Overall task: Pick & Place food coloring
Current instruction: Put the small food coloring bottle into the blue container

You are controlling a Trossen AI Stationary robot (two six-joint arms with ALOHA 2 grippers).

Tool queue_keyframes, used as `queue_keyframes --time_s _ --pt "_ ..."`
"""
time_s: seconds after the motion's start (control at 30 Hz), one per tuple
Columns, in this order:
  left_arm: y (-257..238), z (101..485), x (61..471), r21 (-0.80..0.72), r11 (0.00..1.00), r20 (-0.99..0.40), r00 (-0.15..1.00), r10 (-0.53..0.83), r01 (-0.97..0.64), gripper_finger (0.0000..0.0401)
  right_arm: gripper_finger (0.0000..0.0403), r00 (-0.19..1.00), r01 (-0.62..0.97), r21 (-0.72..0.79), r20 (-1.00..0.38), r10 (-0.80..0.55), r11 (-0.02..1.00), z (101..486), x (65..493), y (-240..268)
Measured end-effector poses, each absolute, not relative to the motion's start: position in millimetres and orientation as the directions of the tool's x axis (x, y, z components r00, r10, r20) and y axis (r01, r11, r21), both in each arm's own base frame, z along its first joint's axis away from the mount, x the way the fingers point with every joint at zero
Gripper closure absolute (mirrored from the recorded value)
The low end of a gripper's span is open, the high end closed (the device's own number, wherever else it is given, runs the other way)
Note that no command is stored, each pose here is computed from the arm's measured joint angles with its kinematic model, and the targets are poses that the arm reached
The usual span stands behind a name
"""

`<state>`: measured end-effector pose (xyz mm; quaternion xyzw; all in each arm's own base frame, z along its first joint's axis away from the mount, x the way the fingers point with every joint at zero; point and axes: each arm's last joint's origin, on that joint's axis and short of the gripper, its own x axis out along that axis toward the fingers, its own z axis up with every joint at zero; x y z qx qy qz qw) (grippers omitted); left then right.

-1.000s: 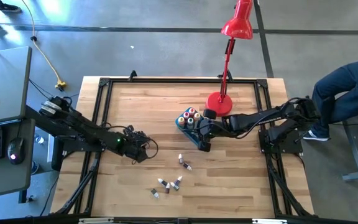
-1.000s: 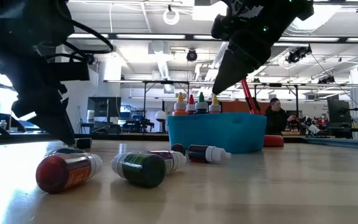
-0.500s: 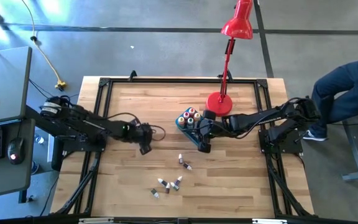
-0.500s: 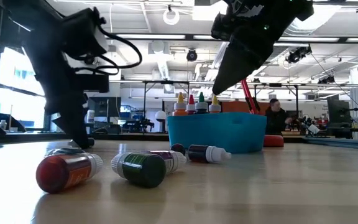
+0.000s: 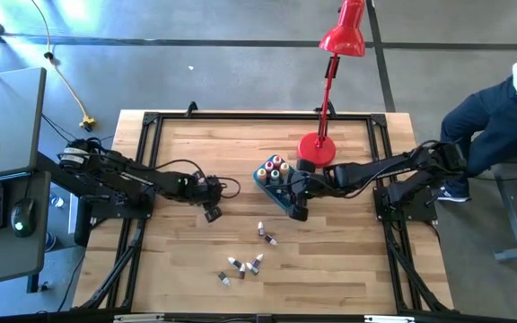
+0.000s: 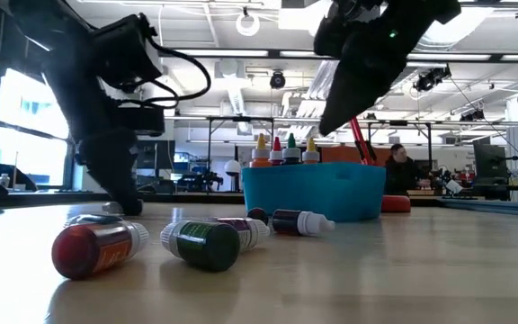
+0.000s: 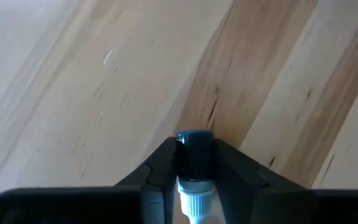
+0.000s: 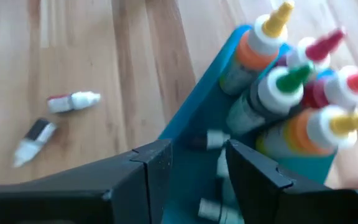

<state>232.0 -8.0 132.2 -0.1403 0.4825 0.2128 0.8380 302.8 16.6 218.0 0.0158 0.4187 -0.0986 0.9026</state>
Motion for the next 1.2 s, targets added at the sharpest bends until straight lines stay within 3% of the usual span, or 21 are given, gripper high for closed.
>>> queue_keyframes --time_s 0.2,0.4,0.7,0.9,1.07,1.2 --pt "-10.6 159.9 264.6 -0.187 0.886 -0.695 0.695 0.186 -0.424 0.0334 0.0258 0.576 0.304 0.096 -0.811 -0.103 0.948 235.0 277.1 18.0" --pt "-14.6 210.4 304.4 -0.146 0.967 -0.456 0.882 0.123 -0.210 0.0325 0.0258 0.457 0.350 0.086 -0.885 -0.090 0.933 238.7 251.6 30.3" --pt "-18.6 205.3 376.2 0.053 0.990 -0.472 0.871 0.138 -0.128 0.0321 0.0259 0.401 0.442 0.016 -0.898 -0.181 0.897 217.9 232.8 56.6" --pt "-12.9 200.6 421.5 0.203 0.970 -0.526 0.821 0.222 -0.133 0.0284 0.0259 0.428 0.461 0.013 -0.879 -0.209 0.887 204.9 227.3 66.5" --pt "-1.8 193.0 437.0 0.198 0.968 -0.621 0.745 0.246 -0.154 0.0238 0.0259 0.402 0.435 0.036 -0.902 -0.158 0.900 196.7 222.0 70.8" --pt "-7.7 203.0 443.0 0.165 0.980 -0.618 0.762 0.191 -0.112 0.0217 0.0259 0.393 0.434 0.035 -0.906 -0.154 0.900 191.3 219.8 70.0"
